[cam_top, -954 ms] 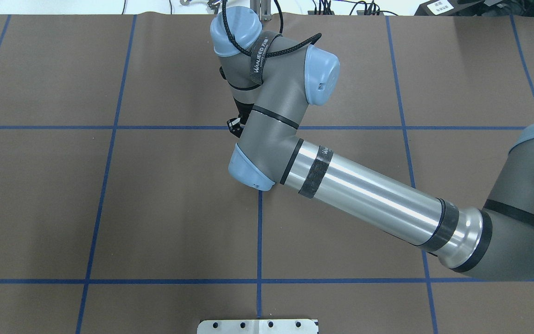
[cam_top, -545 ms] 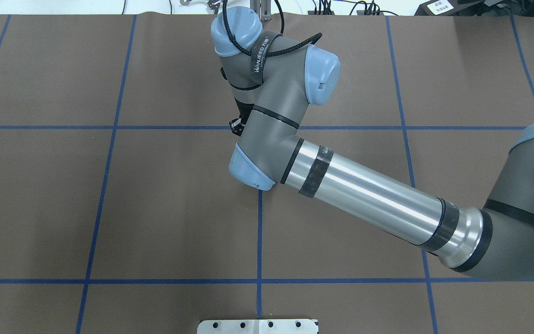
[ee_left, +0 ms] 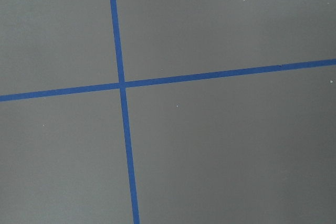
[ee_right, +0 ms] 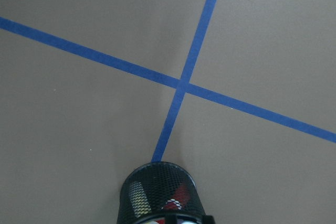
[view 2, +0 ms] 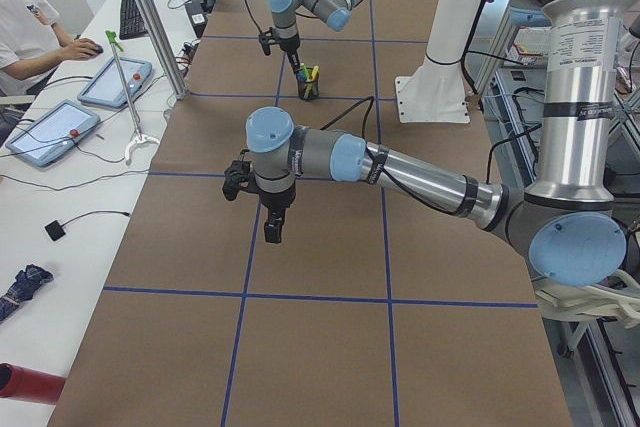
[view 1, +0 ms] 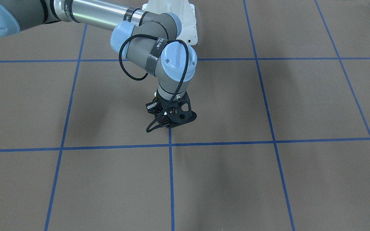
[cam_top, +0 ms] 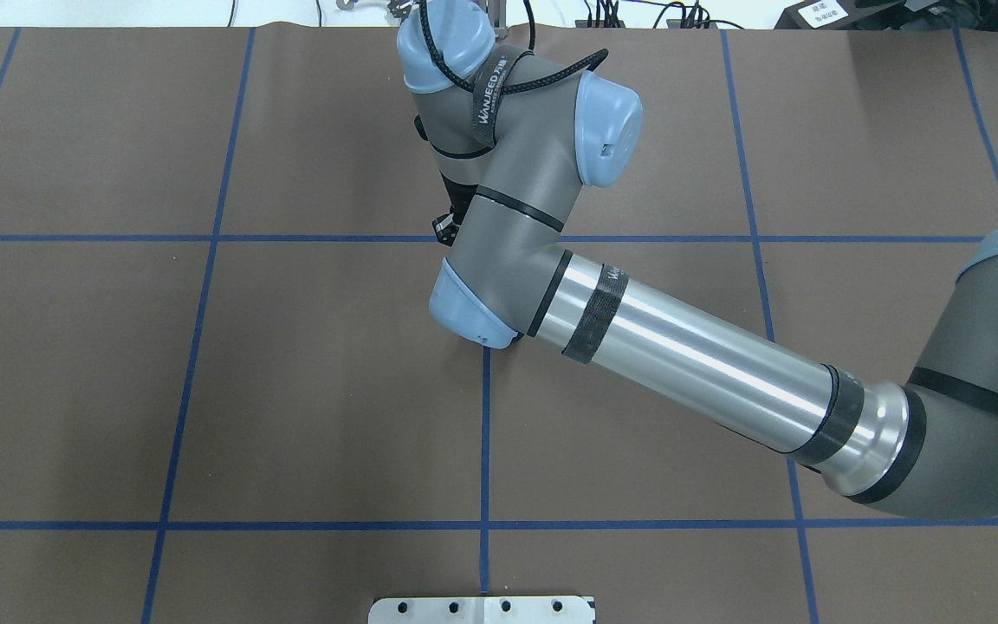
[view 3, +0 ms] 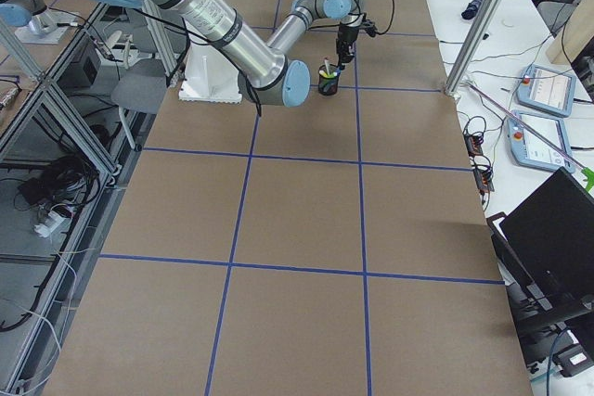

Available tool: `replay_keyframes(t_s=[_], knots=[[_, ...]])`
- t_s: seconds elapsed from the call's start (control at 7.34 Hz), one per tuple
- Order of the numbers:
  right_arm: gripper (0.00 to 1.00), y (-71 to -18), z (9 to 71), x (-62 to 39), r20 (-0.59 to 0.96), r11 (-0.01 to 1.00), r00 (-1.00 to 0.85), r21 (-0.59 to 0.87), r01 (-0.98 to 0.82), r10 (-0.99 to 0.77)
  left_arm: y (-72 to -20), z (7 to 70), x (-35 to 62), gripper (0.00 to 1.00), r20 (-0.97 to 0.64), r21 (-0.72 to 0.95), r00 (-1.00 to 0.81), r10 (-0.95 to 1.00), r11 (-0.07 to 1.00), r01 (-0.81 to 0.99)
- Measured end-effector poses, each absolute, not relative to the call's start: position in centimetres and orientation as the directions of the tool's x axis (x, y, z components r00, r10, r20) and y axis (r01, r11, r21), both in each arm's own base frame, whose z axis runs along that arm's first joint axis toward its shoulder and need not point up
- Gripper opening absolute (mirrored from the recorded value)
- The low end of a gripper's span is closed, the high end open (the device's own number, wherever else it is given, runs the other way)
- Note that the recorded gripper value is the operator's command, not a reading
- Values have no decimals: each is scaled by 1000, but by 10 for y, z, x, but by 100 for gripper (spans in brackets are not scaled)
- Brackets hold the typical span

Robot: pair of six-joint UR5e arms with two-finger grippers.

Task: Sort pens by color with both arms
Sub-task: 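Lower the right gripper and grasp the blue marker in the cup, then lift the blue marker out of the cup with the right gripper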

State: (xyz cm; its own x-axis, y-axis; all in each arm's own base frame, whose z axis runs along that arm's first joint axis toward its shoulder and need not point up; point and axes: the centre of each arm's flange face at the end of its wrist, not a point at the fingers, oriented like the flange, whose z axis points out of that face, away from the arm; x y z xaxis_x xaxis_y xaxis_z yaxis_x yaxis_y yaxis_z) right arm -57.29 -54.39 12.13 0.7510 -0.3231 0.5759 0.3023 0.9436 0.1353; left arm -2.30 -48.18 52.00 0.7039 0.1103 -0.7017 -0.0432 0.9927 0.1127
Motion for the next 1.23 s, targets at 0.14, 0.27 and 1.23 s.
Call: replay_keyframes(t_s=[0.14, 0.27, 1.23], knots=[[0, -541, 109, -558, 577, 946, 752, 138, 295, -319, -482, 520, -23, 100, -702, 112, 704, 110, 993, -43], [0, -536, 90, -537, 584, 948, 748, 150, 282, -315, -482, 520, -23, 100, -702, 112, 703, 110, 993, -43], [0, -535, 95, -431, 653, 868, 716, 477, -135, -247, -484, 518, -22, 100, -702, 122, 703, 119, 991, -47]])
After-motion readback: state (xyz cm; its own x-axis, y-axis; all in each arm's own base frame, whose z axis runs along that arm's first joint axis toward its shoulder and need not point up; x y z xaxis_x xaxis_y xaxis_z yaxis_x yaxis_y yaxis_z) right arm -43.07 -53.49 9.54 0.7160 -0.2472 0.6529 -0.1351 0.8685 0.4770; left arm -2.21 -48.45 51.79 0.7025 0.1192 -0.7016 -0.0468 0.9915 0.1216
